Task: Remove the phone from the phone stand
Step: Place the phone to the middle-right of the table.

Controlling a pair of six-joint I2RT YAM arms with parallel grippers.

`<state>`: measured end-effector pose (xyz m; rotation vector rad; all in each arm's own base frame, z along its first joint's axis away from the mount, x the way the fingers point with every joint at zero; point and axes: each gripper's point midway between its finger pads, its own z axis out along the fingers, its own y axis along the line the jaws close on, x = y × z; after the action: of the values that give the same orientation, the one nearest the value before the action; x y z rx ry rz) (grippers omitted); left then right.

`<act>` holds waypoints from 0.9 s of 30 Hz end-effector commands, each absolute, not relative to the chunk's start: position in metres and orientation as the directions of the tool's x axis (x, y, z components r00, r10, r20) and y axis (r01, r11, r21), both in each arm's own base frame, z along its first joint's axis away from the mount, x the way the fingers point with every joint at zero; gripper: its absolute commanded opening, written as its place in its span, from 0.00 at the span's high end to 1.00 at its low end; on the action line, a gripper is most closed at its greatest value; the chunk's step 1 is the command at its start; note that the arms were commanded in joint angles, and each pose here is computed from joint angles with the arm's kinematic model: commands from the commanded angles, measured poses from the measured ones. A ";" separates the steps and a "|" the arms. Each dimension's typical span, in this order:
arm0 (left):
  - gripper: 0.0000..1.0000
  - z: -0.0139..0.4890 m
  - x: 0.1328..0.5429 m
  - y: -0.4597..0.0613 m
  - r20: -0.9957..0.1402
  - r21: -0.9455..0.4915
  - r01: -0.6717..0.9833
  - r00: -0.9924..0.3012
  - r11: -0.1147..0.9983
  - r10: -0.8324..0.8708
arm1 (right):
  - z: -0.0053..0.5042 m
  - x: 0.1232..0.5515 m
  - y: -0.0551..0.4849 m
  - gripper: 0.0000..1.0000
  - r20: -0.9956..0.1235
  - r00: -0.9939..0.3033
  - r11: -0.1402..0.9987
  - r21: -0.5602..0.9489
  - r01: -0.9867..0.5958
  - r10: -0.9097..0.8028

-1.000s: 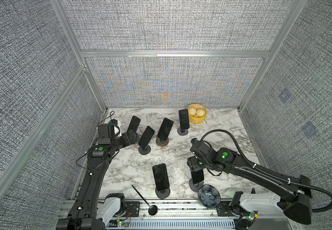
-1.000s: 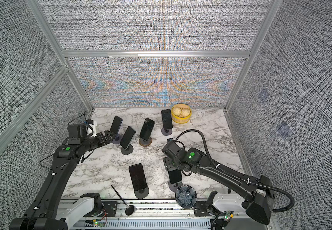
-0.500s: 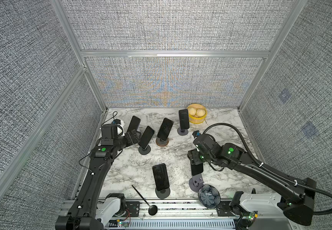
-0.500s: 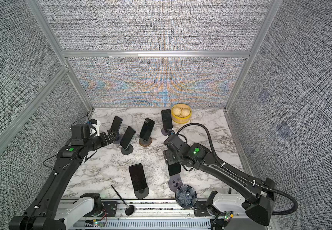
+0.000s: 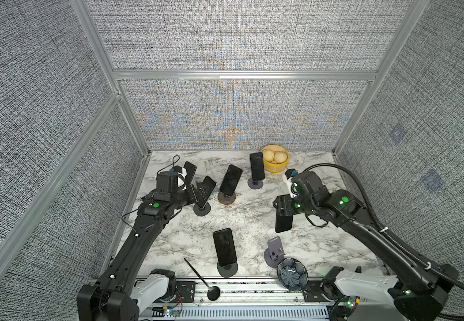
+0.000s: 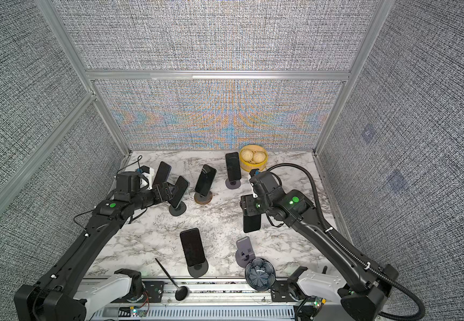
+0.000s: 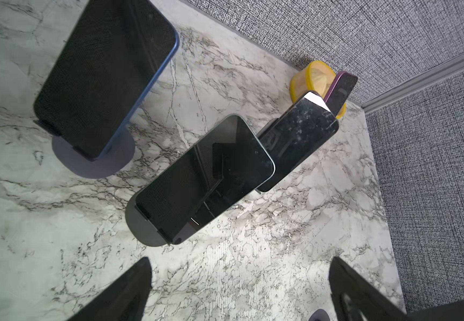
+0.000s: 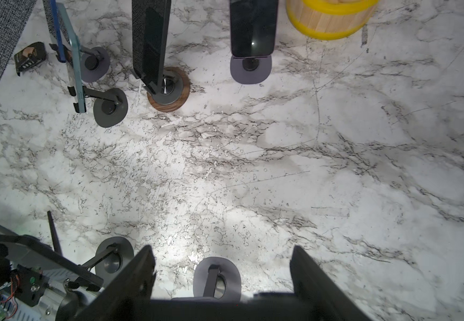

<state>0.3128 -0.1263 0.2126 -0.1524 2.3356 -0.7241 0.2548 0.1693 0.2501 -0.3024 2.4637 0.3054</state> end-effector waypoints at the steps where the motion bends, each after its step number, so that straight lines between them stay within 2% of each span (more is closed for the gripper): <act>1: 0.01 0.217 0.319 -0.130 -0.591 -0.546 0.090 -0.746 0.833 -0.306 | 0.253 0.258 0.158 0.33 -0.614 -0.777 0.948 0.144 -0.285 -0.140; 14: 0.01 0.214 0.314 -0.141 -0.594 -0.550 0.126 -0.754 0.826 -0.281 | 0.240 0.309 0.097 0.34 -0.625 -0.778 0.973 0.211 -0.094 0.060; 27: 0.01 0.204 0.318 -0.144 -0.592 -0.537 0.141 -0.765 0.832 -0.253 | 0.193 0.341 0.045 0.34 -0.573 -0.794 0.969 0.233 0.080 0.203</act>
<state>0.3143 -0.1399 0.1978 -0.1144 2.3466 -0.7356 0.3287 0.0458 0.1914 0.1974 2.5268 0.2329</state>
